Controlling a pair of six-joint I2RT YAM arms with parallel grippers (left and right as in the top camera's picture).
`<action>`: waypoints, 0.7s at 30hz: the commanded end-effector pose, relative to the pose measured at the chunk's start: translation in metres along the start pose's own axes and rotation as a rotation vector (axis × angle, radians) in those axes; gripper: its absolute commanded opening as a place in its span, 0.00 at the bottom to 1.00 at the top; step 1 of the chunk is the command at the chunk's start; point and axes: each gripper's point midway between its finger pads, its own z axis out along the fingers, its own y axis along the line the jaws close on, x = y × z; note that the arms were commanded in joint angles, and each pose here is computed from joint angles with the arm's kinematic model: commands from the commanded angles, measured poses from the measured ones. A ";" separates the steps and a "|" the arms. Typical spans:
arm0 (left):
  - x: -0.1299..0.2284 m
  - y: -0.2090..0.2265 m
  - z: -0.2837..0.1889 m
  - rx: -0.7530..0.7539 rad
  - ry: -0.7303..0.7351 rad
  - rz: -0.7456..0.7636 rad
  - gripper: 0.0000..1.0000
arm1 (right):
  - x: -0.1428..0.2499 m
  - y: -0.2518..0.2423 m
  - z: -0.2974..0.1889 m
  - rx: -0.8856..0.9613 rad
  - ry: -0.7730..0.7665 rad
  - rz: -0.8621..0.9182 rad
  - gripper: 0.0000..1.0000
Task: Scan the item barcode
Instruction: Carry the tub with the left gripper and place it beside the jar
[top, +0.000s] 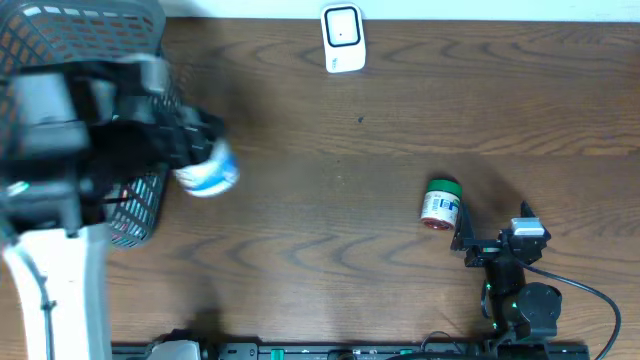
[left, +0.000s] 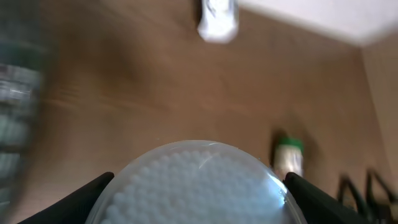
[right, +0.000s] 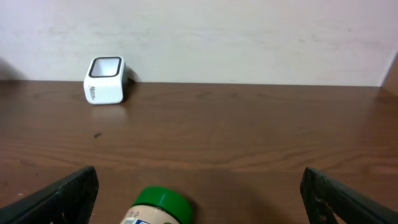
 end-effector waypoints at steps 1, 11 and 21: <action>0.031 -0.032 0.046 0.108 0.159 0.096 0.71 | 0.002 -0.001 0.000 0.006 0.003 -0.016 0.99; 0.139 -0.102 0.196 0.280 0.564 0.297 0.72 | 0.002 -0.001 0.000 0.006 0.003 -0.016 0.99; 0.195 -0.114 0.275 0.300 0.682 0.363 0.82 | 0.002 -0.001 0.000 0.006 0.003 -0.016 0.99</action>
